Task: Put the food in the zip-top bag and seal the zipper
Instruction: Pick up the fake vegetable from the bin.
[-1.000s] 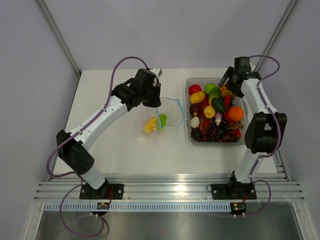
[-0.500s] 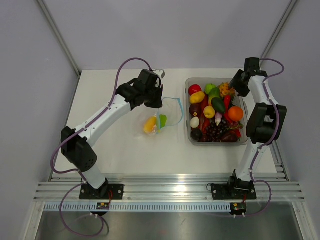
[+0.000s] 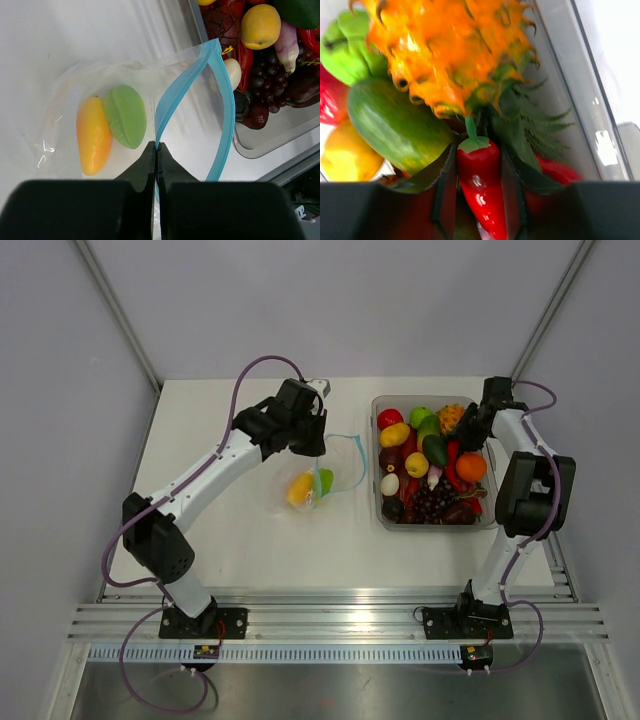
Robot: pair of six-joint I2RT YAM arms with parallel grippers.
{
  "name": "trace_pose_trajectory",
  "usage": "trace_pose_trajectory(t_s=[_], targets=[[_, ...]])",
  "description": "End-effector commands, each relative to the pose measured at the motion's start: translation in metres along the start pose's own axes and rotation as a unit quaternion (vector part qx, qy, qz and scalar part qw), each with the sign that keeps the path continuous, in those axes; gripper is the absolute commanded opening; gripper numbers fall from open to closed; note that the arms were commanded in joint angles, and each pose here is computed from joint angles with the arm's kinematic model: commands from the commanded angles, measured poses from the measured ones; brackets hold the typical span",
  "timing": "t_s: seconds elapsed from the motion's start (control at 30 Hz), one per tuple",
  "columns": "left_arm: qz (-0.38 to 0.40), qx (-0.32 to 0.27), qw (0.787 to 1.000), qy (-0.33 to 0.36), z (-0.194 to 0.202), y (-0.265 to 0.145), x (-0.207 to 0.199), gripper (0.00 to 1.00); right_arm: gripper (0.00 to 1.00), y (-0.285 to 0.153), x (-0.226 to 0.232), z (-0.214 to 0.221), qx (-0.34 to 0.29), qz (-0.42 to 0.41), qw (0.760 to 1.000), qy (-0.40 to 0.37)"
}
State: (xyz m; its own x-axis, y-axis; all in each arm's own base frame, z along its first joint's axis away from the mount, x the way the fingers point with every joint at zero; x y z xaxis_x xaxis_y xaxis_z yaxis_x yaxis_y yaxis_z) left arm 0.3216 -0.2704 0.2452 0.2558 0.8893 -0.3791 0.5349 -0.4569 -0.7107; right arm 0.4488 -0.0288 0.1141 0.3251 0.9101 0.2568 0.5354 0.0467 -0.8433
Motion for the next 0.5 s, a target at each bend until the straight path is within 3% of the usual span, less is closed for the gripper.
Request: trace_pose_trajectory(t_s=[0.0, 0.03, 0.17, 0.37, 0.47], targets=[[0.012, -0.01, 1.0, 0.002, -0.003, 0.003, -0.005, 0.0, 0.25, -0.036, 0.015, -0.019, -0.061, -0.028, 0.998, -0.008], [0.012, -0.01, 1.0, 0.001, -0.002, 0.003, -0.005, 0.0, 0.19, -0.048, 0.017, -0.023, -0.074, -0.031, 0.997, -0.008], [0.018, -0.013, 1.0, 0.002, -0.002, 0.002, -0.006, 0.0, 0.13, -0.081, 0.024, -0.03, -0.102, -0.041, 0.994, -0.011], [0.022, -0.009, 1.0, 0.001, 0.0, 0.002, -0.007, 0.0, 0.12, -0.142, 0.031, -0.026, -0.152, -0.055, 0.987, -0.019], [0.033, -0.01, 0.999, -0.003, -0.002, 0.001, -0.011, 0.0, 0.12, -0.174, 0.049, -0.016, -0.177, -0.102, 0.979, -0.014]])
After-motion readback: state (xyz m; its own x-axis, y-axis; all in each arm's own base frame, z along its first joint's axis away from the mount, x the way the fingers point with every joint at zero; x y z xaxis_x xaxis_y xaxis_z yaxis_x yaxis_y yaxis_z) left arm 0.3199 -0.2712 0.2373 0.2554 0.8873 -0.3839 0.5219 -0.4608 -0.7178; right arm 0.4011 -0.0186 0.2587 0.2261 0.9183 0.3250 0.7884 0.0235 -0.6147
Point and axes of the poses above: each gripper's point midway between its finger pads, its own y axis out along the fingers, its own x axis along the line the jaws close on, z = x × y, the point moved 3 cm from there along -y, back along the fingers, and after that the axes turned 9 degrees about -y, right-handed, at the moved point
